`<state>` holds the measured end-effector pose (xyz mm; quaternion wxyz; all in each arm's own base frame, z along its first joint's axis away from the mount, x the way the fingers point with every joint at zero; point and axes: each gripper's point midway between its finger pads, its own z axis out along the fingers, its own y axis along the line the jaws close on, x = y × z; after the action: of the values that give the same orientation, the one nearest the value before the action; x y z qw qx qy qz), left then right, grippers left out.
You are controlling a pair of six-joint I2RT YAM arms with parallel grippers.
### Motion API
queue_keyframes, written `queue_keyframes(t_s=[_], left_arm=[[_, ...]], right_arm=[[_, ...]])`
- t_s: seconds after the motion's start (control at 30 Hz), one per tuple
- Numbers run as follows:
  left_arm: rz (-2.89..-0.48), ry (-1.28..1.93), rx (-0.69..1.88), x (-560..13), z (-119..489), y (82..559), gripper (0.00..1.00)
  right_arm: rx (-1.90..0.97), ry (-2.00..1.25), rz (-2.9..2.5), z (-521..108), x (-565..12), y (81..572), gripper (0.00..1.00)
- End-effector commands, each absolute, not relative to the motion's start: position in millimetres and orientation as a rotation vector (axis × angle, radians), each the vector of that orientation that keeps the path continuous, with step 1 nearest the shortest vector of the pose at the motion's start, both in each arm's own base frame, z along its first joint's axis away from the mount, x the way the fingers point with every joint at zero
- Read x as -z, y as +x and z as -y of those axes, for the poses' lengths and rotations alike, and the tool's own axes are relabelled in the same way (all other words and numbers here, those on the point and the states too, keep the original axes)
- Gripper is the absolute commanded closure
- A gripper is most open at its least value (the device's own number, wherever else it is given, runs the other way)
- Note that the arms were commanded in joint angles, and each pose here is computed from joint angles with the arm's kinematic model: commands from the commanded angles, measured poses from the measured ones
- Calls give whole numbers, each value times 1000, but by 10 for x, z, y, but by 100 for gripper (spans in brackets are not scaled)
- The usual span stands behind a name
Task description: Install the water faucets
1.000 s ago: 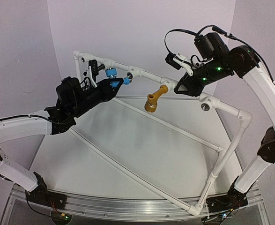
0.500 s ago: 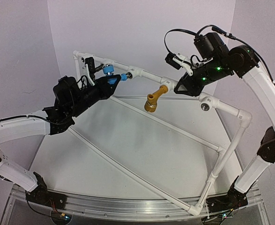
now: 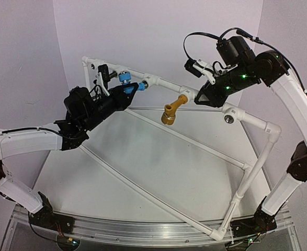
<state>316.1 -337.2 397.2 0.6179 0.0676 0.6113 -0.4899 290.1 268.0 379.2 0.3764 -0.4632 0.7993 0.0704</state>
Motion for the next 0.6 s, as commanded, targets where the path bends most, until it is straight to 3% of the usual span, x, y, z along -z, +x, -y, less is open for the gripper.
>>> queue_keyframes(t_s=[0.0,0.57], left_arm=[[-1289,140,1131,-4297,3350,3179,100],[-1209,136,988,-4386,3209,3047,100]], right_arm=[[-266,-1225,-2056,-2891,-3681,2869,100],[-263,-1217,-2062,-2896,-3678,2885,100]])
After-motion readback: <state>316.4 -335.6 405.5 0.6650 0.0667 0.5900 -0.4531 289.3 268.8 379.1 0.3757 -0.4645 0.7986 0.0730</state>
